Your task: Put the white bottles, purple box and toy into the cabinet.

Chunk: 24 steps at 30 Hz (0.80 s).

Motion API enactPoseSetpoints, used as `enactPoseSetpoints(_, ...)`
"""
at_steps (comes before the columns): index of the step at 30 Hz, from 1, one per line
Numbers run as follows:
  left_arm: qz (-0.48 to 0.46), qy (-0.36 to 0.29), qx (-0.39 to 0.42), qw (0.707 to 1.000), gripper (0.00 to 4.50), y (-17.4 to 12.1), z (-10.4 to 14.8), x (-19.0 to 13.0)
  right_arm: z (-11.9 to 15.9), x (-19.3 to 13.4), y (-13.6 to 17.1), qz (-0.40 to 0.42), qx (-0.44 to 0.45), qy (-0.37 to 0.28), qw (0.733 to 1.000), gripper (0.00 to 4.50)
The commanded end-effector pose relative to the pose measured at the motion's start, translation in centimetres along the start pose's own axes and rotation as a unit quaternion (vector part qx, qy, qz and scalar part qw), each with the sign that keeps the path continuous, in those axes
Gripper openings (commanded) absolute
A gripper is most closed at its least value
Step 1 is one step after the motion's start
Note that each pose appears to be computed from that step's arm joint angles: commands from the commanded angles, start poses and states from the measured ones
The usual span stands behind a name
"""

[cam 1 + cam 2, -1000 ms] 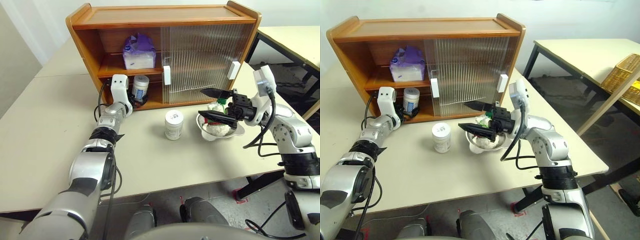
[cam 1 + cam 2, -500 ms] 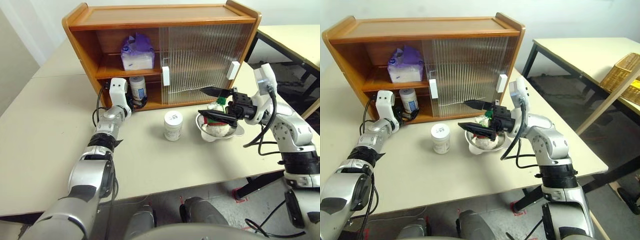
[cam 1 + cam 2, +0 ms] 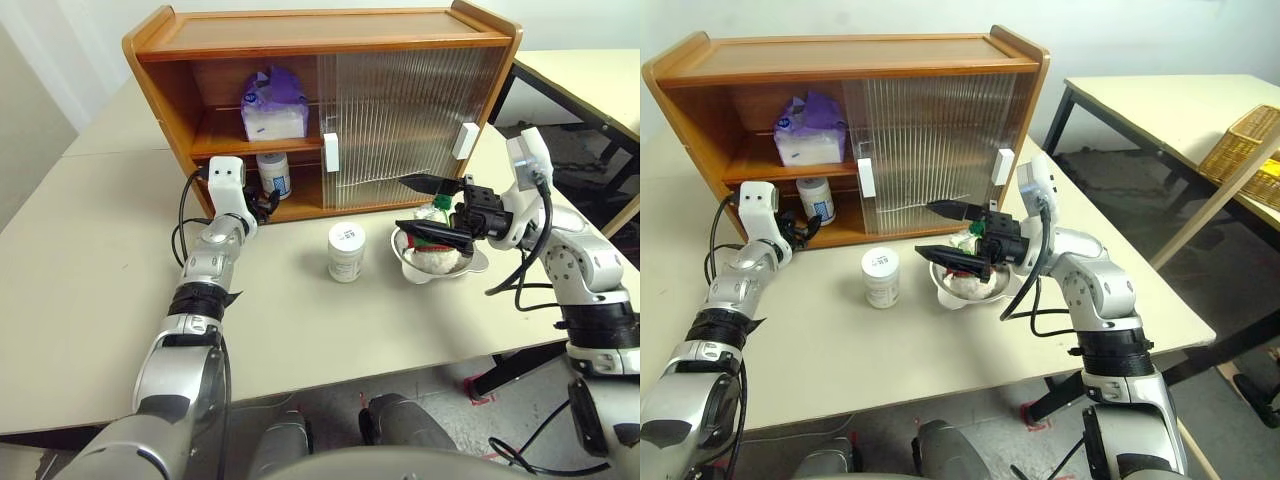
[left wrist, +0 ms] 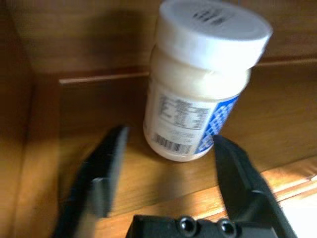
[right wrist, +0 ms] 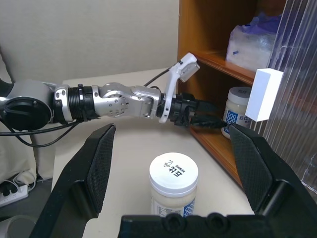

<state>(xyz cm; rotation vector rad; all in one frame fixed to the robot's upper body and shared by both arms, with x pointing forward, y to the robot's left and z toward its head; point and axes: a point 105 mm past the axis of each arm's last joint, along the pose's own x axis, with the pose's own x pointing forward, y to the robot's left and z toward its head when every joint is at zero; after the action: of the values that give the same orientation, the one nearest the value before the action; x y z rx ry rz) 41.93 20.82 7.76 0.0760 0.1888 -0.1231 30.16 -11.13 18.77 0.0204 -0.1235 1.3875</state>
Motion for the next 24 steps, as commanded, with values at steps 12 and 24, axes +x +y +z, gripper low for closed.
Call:
enactPoseSetpoints(12,0.035,0.016,-0.002,0.999,0.03,0.4,0.7,0.9,0.0,-0.2,0.0,-0.008,-0.005,0.0,1.0,4.5)
enactPoseSetpoints(24,0.08,0.006,0.029,0.996,0.03,1.4,1.7,2.1,0.2,-0.5,-0.1,-0.015,-0.01,0.001,1.0,4.5)
